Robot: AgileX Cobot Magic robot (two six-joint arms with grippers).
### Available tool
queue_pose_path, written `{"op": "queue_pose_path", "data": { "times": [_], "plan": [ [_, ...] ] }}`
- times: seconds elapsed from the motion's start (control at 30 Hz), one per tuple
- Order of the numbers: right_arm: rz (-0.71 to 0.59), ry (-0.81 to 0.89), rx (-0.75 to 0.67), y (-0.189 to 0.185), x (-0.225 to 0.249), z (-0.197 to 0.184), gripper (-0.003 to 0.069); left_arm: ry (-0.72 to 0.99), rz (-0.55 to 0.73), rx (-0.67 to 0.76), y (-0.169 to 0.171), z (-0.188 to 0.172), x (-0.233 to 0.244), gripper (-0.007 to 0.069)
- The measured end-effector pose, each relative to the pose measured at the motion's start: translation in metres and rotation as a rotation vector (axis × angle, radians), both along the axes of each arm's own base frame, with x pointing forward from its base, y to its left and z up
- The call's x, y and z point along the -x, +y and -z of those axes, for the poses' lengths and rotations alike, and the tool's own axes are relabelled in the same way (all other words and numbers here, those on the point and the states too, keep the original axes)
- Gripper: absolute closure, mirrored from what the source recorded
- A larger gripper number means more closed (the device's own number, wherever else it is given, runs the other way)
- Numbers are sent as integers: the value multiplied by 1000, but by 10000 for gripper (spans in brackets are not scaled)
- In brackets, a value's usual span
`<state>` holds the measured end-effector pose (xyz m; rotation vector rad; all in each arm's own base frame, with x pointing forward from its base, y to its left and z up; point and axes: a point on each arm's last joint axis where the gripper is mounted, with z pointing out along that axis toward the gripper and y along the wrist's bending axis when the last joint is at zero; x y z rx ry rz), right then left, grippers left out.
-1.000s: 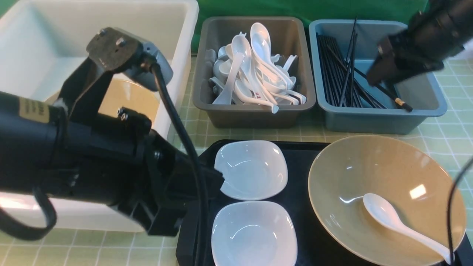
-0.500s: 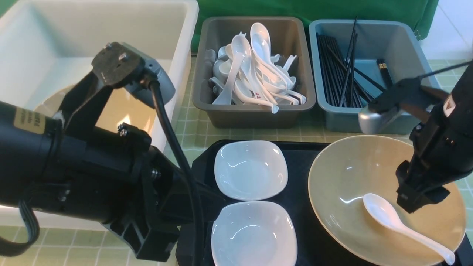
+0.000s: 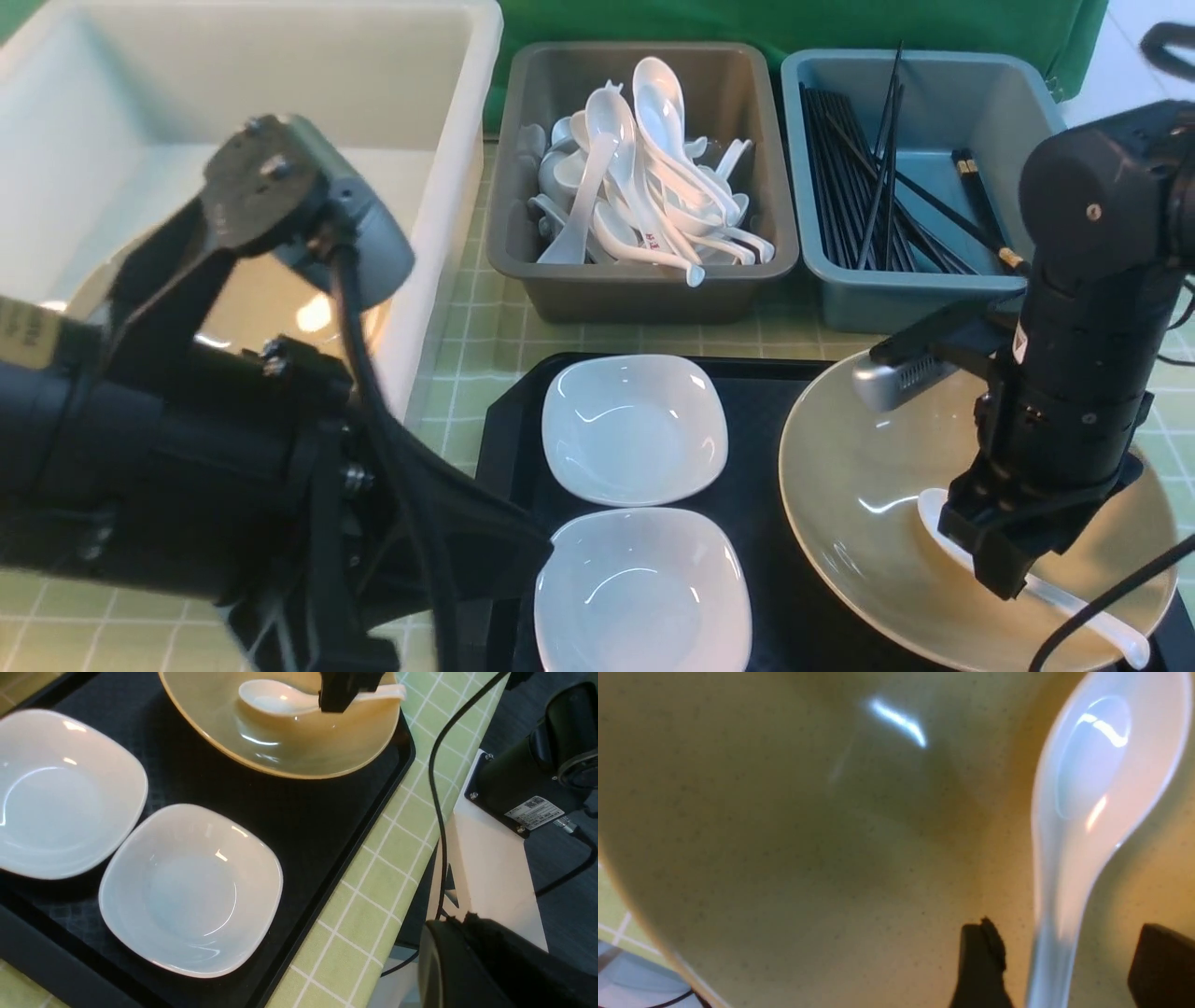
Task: On green table put chopsticks spoon bowls plates into blue grey white boxes.
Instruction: 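Reach down and grasp the white spoon resting in the bowl with the right gripper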
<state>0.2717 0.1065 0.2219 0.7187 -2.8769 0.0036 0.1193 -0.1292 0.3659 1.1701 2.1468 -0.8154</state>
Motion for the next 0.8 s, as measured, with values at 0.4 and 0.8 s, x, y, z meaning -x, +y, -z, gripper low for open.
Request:
{"op": "queue_pose_path", "data": {
  "times": [0.4,0.8],
  "plan": [
    [1,116,58,0,-2,38,235,-22,3,3,3,-3,4,627],
    [-7,97,51,1,-7,35,500,-37,-2,2,3,-3,3,627]
  ]
}}
